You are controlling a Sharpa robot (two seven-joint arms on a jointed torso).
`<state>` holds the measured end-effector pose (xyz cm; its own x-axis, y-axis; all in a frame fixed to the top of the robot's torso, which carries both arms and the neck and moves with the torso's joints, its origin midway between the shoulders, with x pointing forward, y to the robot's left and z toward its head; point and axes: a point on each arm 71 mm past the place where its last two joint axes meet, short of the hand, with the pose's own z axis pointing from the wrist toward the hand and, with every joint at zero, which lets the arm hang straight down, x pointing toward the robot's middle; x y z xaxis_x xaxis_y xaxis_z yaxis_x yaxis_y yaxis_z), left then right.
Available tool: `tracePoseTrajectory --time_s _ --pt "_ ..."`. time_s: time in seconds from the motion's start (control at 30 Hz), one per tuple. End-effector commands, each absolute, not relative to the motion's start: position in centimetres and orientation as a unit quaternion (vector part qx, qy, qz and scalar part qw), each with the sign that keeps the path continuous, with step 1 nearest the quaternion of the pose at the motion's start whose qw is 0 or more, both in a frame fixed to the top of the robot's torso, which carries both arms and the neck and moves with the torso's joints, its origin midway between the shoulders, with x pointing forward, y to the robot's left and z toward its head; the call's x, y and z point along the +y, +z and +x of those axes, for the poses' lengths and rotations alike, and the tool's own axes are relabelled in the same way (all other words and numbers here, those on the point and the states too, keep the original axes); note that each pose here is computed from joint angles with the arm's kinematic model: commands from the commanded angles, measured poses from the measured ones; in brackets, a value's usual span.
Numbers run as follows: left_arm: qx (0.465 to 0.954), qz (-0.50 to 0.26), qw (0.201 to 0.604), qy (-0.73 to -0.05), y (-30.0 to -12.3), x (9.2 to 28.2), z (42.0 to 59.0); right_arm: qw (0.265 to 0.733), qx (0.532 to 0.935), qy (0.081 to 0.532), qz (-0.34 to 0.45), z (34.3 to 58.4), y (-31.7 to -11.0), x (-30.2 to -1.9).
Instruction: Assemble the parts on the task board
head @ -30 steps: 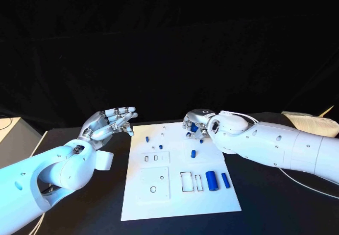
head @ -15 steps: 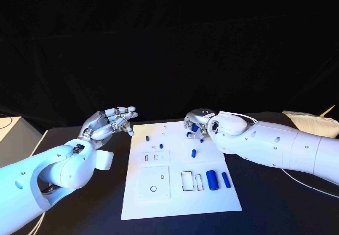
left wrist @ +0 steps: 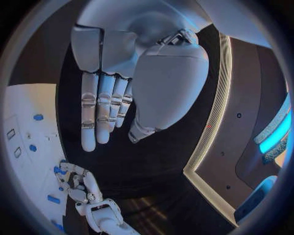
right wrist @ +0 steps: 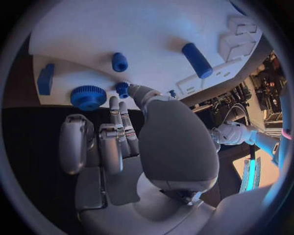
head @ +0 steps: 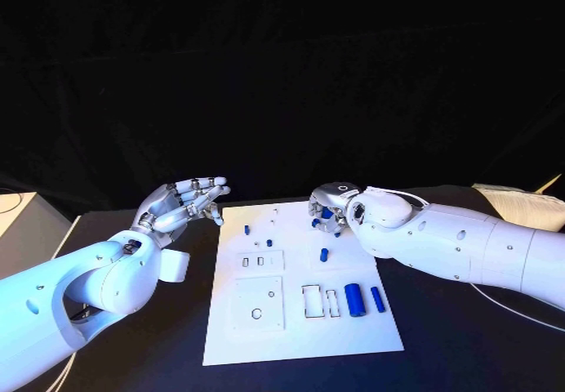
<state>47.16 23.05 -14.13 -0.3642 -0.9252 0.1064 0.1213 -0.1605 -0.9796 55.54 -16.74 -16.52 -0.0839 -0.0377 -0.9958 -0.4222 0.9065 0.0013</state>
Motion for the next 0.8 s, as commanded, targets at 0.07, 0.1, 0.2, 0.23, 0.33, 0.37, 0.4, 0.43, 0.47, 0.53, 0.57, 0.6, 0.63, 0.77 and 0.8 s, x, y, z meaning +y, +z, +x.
tracePoseTrajectory --time_s 0.07,0.1,0.2,0.23,0.33,0.37,0.4,0.43,0.47,0.53,0.57,0.6,0.63,0.77,0.8 --pt "0.508 -0.391 0.400 -0.655 -14.01 22.94 47.09 0.652 0.726 0.141 -0.169 55.49 -16.79 -16.57" --pt "0.508 -0.391 0.401 -0.655 -14.01 22.94 47.09 0.651 0.726 0.142 -0.169 55.48 -16.81 -16.55" --pt "0.508 -0.391 0.401 -0.655 -14.01 22.95 47.09 0.651 0.727 0.141 -0.169 55.50 -16.87 -16.54" --pt "0.508 -0.391 0.401 -0.655 -14.00 22.95 47.09 0.650 0.727 0.141 -0.169 55.51 -16.89 -16.56" --pt "0.508 -0.391 0.401 -0.655 -14.00 22.96 47.08 0.650 0.728 0.139 -0.168 55.57 -16.93 -16.62" --pt "0.508 -0.391 0.401 -0.655 -14.00 22.97 47.08 0.649 0.728 0.139 -0.168 55.58 -16.94 -16.63" --pt "0.508 -0.391 0.401 -0.655 -14.00 22.97 47.08 0.649 0.728 0.139 -0.168 55.59 -16.95 -16.63" --pt "0.508 -0.391 0.401 -0.655 -14.00 22.97 47.07 0.650 0.728 0.139 -0.168 55.60 -16.96 -16.62" --pt "0.508 -0.391 0.401 -0.655 -13.99 22.96 47.07 0.650 0.728 0.140 -0.168 55.60 -16.96 -16.60" --pt "0.508 -0.391 0.400 -0.655 -13.99 22.96 47.06 0.650 0.727 0.141 -0.168 55.58 -16.97 -16.53" --pt "0.508 -0.391 0.400 -0.655 -13.99 22.96 47.06 0.650 0.727 0.142 -0.168 55.58 -16.98 -16.49" --pt "0.508 -0.391 0.400 -0.655 -13.99 22.96 47.06 0.651 0.727 0.142 -0.168 55.58 -16.97 -16.47" --pt "0.508 -0.391 0.400 -0.655 -13.99 22.96 47.06 0.651 0.726 0.142 -0.168 55.57 -16.97 -16.45" --pt "0.508 -0.391 0.401 -0.655 -13.99 22.98 47.06 0.655 0.723 0.144 -0.166 55.58 -16.89 -16.45" --pt "0.508 -0.391 0.401 -0.655 -13.99 22.99 47.06 0.657 0.721 0.145 -0.165 55.58 -16.86 -16.46"
